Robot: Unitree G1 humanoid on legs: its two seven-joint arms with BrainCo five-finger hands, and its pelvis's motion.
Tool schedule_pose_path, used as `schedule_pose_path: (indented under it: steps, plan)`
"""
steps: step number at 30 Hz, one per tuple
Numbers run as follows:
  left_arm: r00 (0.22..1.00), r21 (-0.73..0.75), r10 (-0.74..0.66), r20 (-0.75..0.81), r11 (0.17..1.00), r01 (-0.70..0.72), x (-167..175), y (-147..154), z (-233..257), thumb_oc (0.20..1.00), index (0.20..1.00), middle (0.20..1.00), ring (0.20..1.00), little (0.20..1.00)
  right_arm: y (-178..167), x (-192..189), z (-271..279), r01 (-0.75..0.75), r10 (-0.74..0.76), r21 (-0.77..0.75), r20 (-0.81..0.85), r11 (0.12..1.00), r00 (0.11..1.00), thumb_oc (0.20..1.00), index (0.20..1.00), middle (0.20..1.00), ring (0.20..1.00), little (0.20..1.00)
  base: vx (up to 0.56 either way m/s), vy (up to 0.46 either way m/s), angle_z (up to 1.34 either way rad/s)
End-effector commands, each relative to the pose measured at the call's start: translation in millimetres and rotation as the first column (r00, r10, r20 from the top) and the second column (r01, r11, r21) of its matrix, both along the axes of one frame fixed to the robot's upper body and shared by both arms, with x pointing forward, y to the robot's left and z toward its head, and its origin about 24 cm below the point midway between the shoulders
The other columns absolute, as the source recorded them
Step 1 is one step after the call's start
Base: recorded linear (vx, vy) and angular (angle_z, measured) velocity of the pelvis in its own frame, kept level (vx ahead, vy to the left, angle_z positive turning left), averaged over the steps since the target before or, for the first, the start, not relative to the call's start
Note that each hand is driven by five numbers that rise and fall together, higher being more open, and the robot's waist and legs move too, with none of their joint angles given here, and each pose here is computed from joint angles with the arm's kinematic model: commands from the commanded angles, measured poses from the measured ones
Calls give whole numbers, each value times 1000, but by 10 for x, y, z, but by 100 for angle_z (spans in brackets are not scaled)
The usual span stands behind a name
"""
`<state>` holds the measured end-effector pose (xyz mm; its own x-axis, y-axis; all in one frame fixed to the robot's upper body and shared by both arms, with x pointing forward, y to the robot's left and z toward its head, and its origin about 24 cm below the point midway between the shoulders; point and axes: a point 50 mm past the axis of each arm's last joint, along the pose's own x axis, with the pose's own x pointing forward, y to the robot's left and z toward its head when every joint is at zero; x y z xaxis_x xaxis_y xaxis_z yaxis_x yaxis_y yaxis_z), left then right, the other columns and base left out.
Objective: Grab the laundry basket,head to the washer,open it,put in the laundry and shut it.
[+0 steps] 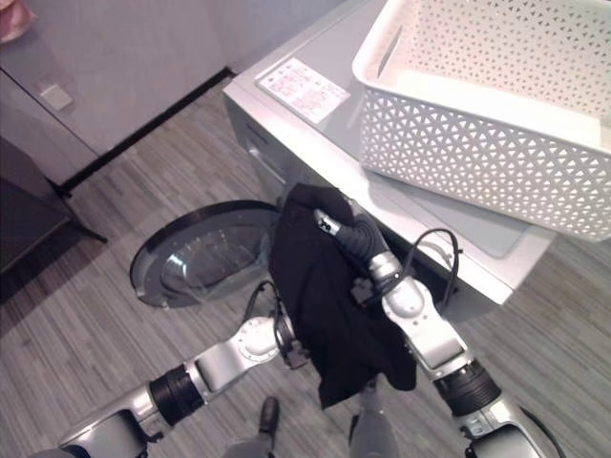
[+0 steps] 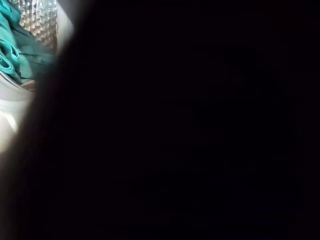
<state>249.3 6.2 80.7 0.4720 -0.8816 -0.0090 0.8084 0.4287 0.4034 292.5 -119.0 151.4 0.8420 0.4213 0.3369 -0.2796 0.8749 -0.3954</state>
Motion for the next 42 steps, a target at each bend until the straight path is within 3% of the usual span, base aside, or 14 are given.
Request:
schedule_pose_path:
  steps: [1,4,6,9,14,19,23,27,32,36,42]
  plan:
    - [975,-161,-137,177,973,166,-193,-108,466,1000,1000,1000,1000,1000,-335,245,616,217,-230,79,239,973,943,200,200,200,200,200,-27,-4,6]
    - [980,-165,-109,169,977,137,-216,69,443,1000,1000,1000,1000,1000,-388,272,663,242,-249,57,259,968,933,200,200,200,200,200,-38,-1,4]
    - [977,-133,-46,206,988,75,-240,377,424,1000,1000,1000,1000,1000,-490,266,700,274,-268,20,285,962,920,200,200,200,200,200,-6,2,3]
    - [957,-98,-11,288,994,41,-270,570,477,1000,1000,1000,1000,1000,-565,243,696,293,-281,5,294,956,913,200,200,200,200,200,3,-3,3]
    - [954,-40,23,299,999,-12,-391,910,470,1000,1000,1000,1000,1000,-697,154,655,306,-282,-35,297,951,912,200,200,200,200,200,8,-1,0]
    - [960,-49,57,273,998,-46,-454,1055,469,1000,1000,1000,1000,1000,-731,115,647,300,-274,-45,299,953,914,200,200,200,200,200,0,0,0]
    - [944,-44,159,289,987,-153,-435,1235,369,1000,1000,1000,1000,1000,-722,57,651,280,-255,-37,315,959,914,200,200,200,200,200,0,0,0]
    - [909,146,195,368,954,-263,-331,1416,22,1000,1000,1000,1000,1000,-707,-58,625,247,-221,-37,332,968,917,200,200,200,200,200,28,-13,0]
    - [896,229,130,425,942,-245,-315,1411,-15,1000,1000,1000,1000,1000,-697,-89,631,240,-218,-23,343,971,914,200,200,200,200,200,0,0,0]
    - [891,137,169,421,959,-247,-315,1258,56,1000,1000,1000,1000,1000,-703,-74,628,259,-247,10,339,966,908,200,200,200,200,200,0,0,0]
    - [872,-77,172,458,985,-154,-166,681,323,1000,1000,1000,1000,1000,-611,-12,695,257,-267,75,347,964,899,200,200,200,200,200,-18,-11,3]
